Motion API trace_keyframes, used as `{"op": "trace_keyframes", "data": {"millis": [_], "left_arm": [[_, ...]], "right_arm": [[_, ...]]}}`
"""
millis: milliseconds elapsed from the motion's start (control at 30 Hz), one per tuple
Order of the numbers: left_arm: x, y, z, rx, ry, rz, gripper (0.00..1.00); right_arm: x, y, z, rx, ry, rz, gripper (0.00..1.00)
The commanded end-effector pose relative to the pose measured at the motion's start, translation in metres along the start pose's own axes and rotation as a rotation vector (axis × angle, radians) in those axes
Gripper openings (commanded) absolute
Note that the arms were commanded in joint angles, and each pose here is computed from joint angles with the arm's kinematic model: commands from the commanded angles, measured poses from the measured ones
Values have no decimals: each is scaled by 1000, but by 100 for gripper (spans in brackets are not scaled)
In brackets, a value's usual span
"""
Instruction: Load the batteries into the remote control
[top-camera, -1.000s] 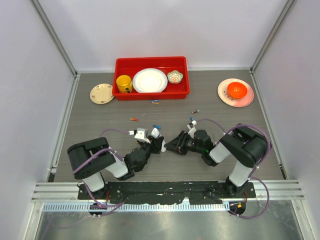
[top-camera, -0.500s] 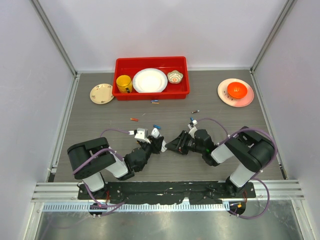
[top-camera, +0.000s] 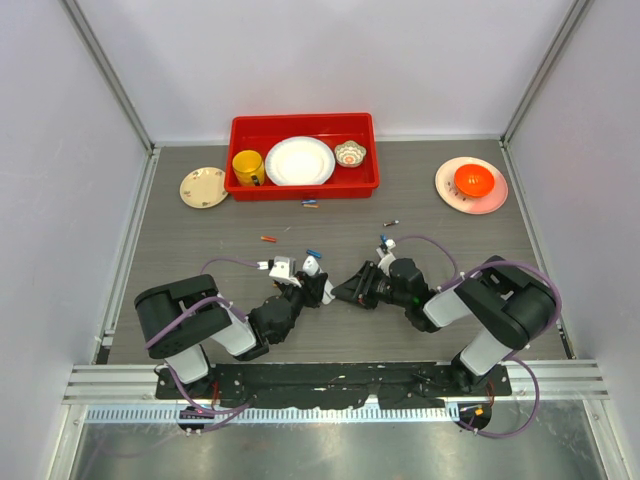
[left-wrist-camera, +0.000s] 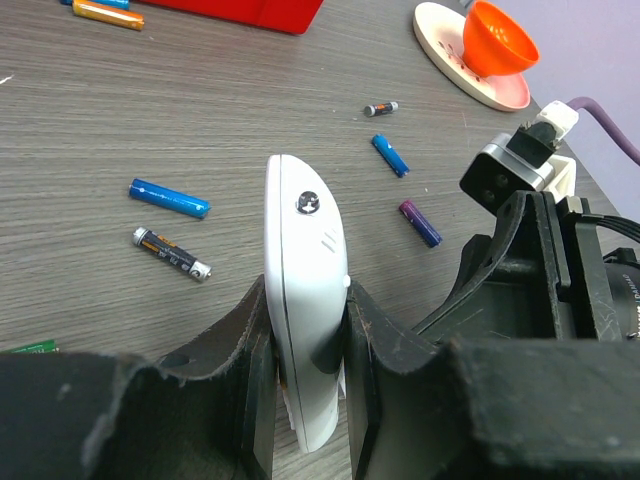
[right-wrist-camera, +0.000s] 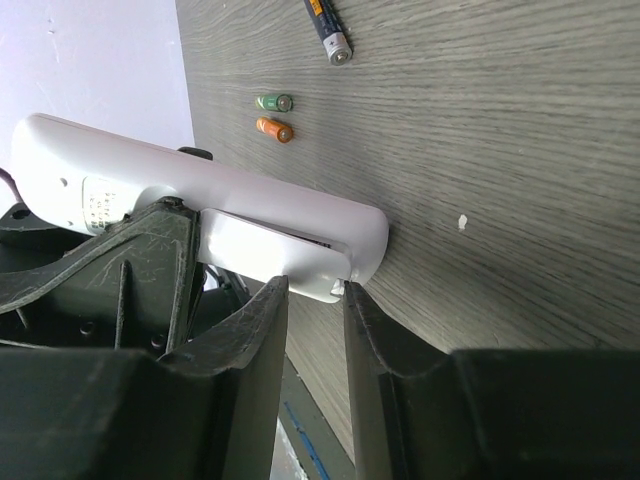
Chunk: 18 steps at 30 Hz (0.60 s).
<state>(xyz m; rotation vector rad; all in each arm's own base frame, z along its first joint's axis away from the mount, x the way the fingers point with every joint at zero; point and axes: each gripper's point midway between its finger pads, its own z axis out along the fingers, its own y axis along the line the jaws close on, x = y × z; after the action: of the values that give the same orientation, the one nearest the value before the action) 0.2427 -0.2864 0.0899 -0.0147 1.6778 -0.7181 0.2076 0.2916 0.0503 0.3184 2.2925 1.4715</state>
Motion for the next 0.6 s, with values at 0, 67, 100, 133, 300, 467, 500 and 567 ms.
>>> {"op": "trace_keyframes", "data": {"millis": [0, 67, 100, 133, 300, 467, 500, 567], "left_arm": [[-34, -20, -1, 70, -125, -87, 0], [-33, -20, -2, 72, -122, -86, 0], [-32, -19, -2, 71, -120, -84, 0], [-33, -20, -2, 72, -121, -88, 0], [-34, -16, -5, 62, -125, -86, 0], [-34, -14, -6, 53, -126, -80, 0], [-35, -14, -6, 53, -128, -81, 0], [-35, -13, -6, 48, -130, -82, 0]], "right_arm": [[-12, 17, -1, -55, -50, -51, 34], [-13, 15, 0, -47, -53, -49, 34], [-13, 13, 0, -42, -53, -48, 34], [-14, 12, 0, -40, -54, -47, 33], [-19, 2, -2, -14, -74, -36, 34], [-23, -2, -4, -1, -84, -33, 33], [-25, -2, -4, -3, -90, -35, 34], [-25, -4, -6, 6, -90, -33, 34]]}}
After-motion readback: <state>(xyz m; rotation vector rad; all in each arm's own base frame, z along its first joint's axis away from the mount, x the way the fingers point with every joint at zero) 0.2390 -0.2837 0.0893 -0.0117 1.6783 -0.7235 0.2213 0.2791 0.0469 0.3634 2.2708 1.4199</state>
